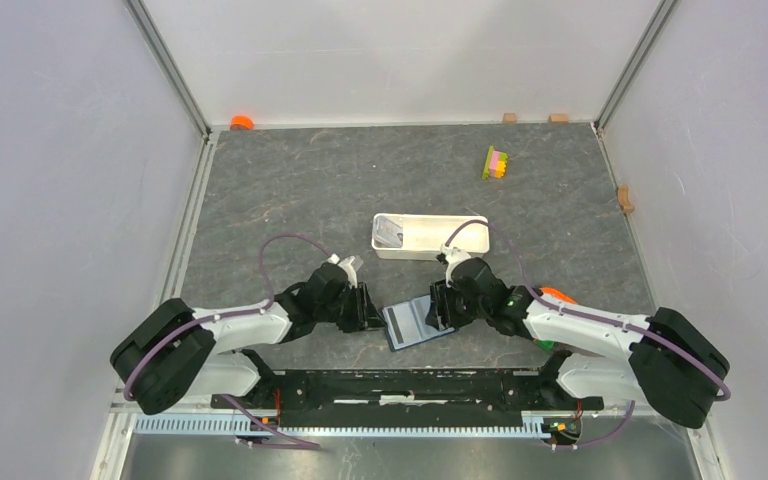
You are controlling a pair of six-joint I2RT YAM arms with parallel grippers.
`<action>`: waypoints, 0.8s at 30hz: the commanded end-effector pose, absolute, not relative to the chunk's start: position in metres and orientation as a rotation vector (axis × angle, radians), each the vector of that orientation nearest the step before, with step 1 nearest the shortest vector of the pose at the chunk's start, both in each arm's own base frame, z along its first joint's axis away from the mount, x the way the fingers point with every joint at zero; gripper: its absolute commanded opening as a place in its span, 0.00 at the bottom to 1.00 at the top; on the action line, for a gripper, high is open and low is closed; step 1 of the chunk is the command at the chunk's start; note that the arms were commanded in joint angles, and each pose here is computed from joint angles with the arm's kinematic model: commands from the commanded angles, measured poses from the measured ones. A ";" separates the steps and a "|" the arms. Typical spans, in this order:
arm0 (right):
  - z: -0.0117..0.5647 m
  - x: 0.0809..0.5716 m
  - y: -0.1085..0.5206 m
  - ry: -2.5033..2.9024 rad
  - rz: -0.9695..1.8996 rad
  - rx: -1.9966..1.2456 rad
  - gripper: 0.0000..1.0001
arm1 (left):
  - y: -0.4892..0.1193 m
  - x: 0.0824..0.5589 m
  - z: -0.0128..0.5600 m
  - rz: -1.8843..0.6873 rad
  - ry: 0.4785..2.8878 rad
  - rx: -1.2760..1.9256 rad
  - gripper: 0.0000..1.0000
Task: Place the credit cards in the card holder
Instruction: Insert the credit card into the card holder.
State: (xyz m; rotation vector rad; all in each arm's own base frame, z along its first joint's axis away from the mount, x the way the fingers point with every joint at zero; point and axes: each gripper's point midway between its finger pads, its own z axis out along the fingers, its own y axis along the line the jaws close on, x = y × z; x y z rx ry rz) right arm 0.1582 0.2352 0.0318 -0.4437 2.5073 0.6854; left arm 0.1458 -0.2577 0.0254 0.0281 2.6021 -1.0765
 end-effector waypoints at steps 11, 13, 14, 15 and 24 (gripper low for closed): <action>0.024 0.151 0.248 2.495 0.821 -0.423 0.53 | -0.271 0.153 0.029 -1.095 2.581 0.023 0.32; 0.027 0.149 0.254 2.482 0.877 -0.412 0.53 | -0.271 0.152 0.028 -1.095 2.583 0.026 0.31; 0.028 0.147 0.257 2.478 0.903 -0.409 0.53 | -0.271 0.152 0.027 -1.095 2.584 0.024 0.31; 0.029 0.146 0.260 2.470 0.933 -0.409 0.53 | -0.271 0.152 0.026 -1.094 2.587 0.025 0.31; 0.039 0.135 0.279 2.433 1.143 -0.364 0.53 | -0.268 0.151 0.022 -1.074 2.594 0.016 0.30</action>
